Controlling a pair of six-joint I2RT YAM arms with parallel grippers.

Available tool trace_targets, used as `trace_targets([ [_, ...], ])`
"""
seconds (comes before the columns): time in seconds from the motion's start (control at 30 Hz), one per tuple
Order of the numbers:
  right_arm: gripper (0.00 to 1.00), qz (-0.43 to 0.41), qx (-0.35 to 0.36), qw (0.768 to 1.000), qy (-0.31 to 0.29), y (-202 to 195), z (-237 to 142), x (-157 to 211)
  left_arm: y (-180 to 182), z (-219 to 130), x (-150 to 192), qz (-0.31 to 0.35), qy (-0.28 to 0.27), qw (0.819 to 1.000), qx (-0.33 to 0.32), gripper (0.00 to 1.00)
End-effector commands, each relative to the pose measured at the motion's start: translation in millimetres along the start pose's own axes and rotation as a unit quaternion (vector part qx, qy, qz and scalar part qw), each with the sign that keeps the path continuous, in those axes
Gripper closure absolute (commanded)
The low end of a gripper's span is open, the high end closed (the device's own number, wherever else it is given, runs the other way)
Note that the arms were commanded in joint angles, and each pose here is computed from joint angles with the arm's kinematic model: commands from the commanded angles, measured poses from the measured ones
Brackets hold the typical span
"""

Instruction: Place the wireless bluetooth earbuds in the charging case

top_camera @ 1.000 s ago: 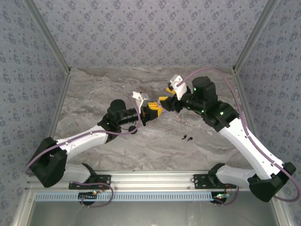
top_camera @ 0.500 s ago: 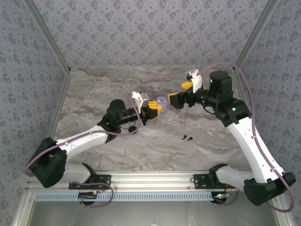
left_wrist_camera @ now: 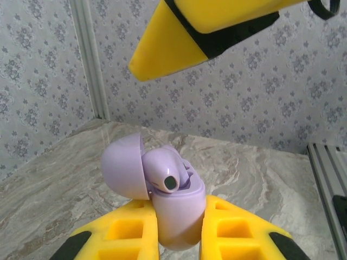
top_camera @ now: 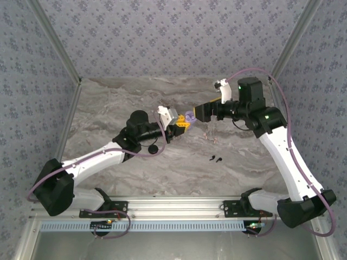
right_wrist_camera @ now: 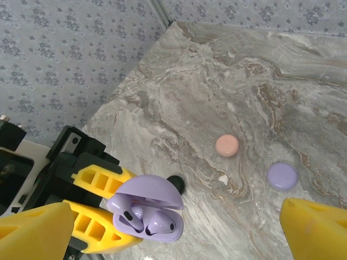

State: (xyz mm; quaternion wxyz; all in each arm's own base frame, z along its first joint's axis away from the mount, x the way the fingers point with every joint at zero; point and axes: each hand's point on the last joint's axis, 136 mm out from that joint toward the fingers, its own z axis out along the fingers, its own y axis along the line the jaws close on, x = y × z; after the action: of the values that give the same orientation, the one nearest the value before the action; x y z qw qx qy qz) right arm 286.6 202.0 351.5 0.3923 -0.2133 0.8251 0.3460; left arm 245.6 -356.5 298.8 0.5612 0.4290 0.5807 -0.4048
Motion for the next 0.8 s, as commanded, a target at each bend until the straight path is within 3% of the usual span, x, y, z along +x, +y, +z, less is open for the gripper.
trace_targets([
  [0.0, 0.00, 0.014, 0.011, 1.000, 0.002, -1, -3, 3, -3, 0, -20, 0.039, -0.008, 0.999, -0.001, 1.00],
  [0.77, 0.00, 0.027, -0.002, 0.999, 0.037, -1, 33, 18, -5, 5, -19, 0.048, -0.004, 0.999, 0.005, 1.00],
])
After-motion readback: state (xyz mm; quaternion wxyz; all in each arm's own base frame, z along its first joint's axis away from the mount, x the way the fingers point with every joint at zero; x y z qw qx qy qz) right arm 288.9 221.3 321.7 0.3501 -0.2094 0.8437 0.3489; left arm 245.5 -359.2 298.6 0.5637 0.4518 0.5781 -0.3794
